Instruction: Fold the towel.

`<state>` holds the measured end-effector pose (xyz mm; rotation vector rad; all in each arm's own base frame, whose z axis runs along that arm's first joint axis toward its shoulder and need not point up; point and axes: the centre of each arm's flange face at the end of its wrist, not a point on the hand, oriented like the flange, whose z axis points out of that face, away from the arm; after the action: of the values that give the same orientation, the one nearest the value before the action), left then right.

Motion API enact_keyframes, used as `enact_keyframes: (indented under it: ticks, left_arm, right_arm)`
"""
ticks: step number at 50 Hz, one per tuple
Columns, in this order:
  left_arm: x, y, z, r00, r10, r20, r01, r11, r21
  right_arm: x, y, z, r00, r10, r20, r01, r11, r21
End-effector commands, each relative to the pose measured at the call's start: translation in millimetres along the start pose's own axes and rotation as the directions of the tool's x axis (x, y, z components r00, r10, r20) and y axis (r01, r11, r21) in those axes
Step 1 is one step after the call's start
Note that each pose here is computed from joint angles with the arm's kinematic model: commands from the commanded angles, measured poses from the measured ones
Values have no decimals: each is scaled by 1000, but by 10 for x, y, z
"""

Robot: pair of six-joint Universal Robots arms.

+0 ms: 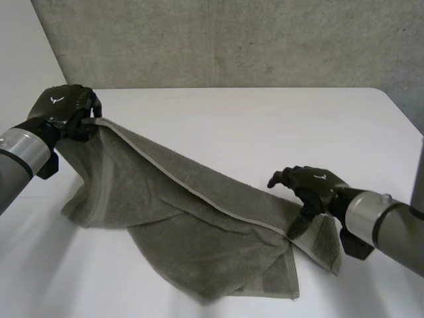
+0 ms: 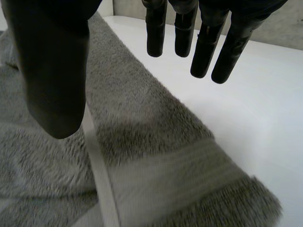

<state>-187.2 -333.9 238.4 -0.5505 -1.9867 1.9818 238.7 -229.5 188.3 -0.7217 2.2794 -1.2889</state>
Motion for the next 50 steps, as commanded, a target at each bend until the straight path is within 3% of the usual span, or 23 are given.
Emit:
enact_keyframes:
  ticks: [1, 11, 39, 45, 50]
  left_arm:
    - [-4, 24, 5, 1000, -6, 2, 6, 1000, -7]
    - [40, 29, 8, 1000, -9, -8, 9, 1000, -6]
    - [27, -3, 9, 1000, -3, -1, 3, 1000, 11]
    - [-12, -24, 18, 1000, 1, 7, -1, 1000, 18]
    - [-55, -132, 86, 1000, 21, 11, -22, 998, 59]
  right_arm:
    - [8, 154, -176, 997, -69, -33, 70, 998, 5]
    - [-6, 490, -185, 987, -159, -33, 158, 987, -27]
    - [225, 525, 200, 974, -187, -124, 190, 982, 11]
    - [283, 392, 240, 970, -196, -145, 204, 978, 43]
    - [348, -131, 311, 954, -242, -176, 272, 945, 178]
